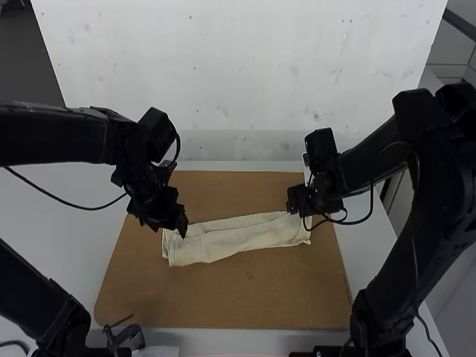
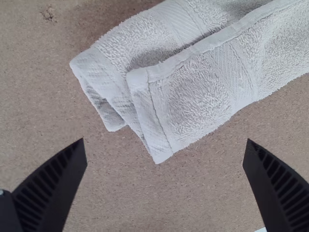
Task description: Fold the towel.
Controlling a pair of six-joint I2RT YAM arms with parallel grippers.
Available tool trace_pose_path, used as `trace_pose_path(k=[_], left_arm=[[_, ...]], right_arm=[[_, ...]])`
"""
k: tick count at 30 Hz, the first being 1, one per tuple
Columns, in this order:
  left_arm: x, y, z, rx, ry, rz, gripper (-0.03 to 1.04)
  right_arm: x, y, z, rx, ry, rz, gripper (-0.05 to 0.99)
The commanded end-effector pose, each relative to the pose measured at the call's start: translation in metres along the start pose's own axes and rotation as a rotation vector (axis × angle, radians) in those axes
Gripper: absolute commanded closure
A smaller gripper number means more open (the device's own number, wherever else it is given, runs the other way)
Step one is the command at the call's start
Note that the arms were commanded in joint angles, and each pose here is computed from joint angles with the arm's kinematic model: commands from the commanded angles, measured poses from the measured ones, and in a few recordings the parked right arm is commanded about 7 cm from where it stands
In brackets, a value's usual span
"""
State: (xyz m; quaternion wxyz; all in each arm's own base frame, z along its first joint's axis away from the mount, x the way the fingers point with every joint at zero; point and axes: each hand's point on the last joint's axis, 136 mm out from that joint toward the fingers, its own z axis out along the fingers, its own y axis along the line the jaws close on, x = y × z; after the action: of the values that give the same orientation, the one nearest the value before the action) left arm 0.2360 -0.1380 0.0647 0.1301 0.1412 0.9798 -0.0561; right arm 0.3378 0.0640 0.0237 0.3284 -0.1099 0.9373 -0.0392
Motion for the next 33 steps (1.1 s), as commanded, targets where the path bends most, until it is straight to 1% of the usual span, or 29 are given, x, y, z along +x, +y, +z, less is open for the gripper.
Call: trace_pose_path(k=[1,3,5,6,8,14,16,18,21,22,23,25,26,27,28,29,33], left_arm=[[0.000,-0.004,0.007,0.014,0.053,-0.043,0.19],[0.009,0.001,0.019,-0.007,0.121,-0.069,0.19],[0.014,0.008,0.028,-0.023,0.159,-0.089,0.19],[0.015,0.008,0.031,-0.016,0.173,-0.092,0.19],[0.016,0.004,0.035,0.018,0.191,-0.102,0.19],[-0.004,-0.008,0.034,0.047,0.114,-0.074,0.19],[-0.009,-0.015,0.033,0.069,0.103,-0.068,0.19],[-0.013,-0.020,0.035,0.076,0.096,-0.059,0.19],[-0.014,-0.021,0.042,0.075,0.102,-0.057,0.19],[-0.014,-0.020,0.045,0.074,0.105,-0.058,0.22],[-0.015,-0.021,0.048,0.071,0.104,-0.057,0.33],[-0.016,-0.020,0.053,0.065,0.096,-0.054,0.63],[-0.017,-0.021,0.054,0.065,0.085,-0.044,0.78],[-0.017,-0.020,0.056,0.056,0.077,-0.039,0.88],[-0.016,-0.020,0.057,0.044,0.073,-0.031,0.95],[-0.017,-0.020,0.057,0.046,0.069,-0.031,0.99],[-0.024,-0.015,0.051,0.032,0.032,-0.037,0.99]], right_arm=[[-0.010,-0.009,0.001,0.025,-0.016,0.031,-0.02],[-0.009,-0.009,0.001,0.026,-0.013,0.030,-0.02],[-0.008,-0.010,0.001,0.027,-0.011,0.031,-0.02],[-0.008,-0.010,0.001,0.027,-0.012,0.030,-0.02],[-0.008,-0.011,0.002,0.029,-0.011,0.032,-0.02],[-0.002,-0.010,0.005,0.029,0.007,0.031,-0.02],[0.000,-0.010,0.007,0.028,0.015,0.029,-0.02],[0.002,-0.009,0.008,0.028,0.019,0.029,-0.02],[0.002,-0.009,0.008,0.028,0.021,0.030,-0.02],[0.002,-0.009,0.008,0.028,0.021,0.030,-0.02],[0.001,-0.009,0.008,0.028,0.019,0.029,-0.02],[0.001,-0.009,0.009,0.028,0.018,0.030,-0.02],[0.001,-0.009,0.009,0.028,0.018,0.029,-0.02],[0.000,-0.009,0.009,0.028,0.016,0.029,-0.02],[0.000,-0.009,0.009,0.028,0.016,0.029,-0.02],[0.000,-0.009,0.009,0.028,0.016,0.029,-0.02],[0.000,-0.009,0.009,0.027,0.015,0.029,-0.02]])
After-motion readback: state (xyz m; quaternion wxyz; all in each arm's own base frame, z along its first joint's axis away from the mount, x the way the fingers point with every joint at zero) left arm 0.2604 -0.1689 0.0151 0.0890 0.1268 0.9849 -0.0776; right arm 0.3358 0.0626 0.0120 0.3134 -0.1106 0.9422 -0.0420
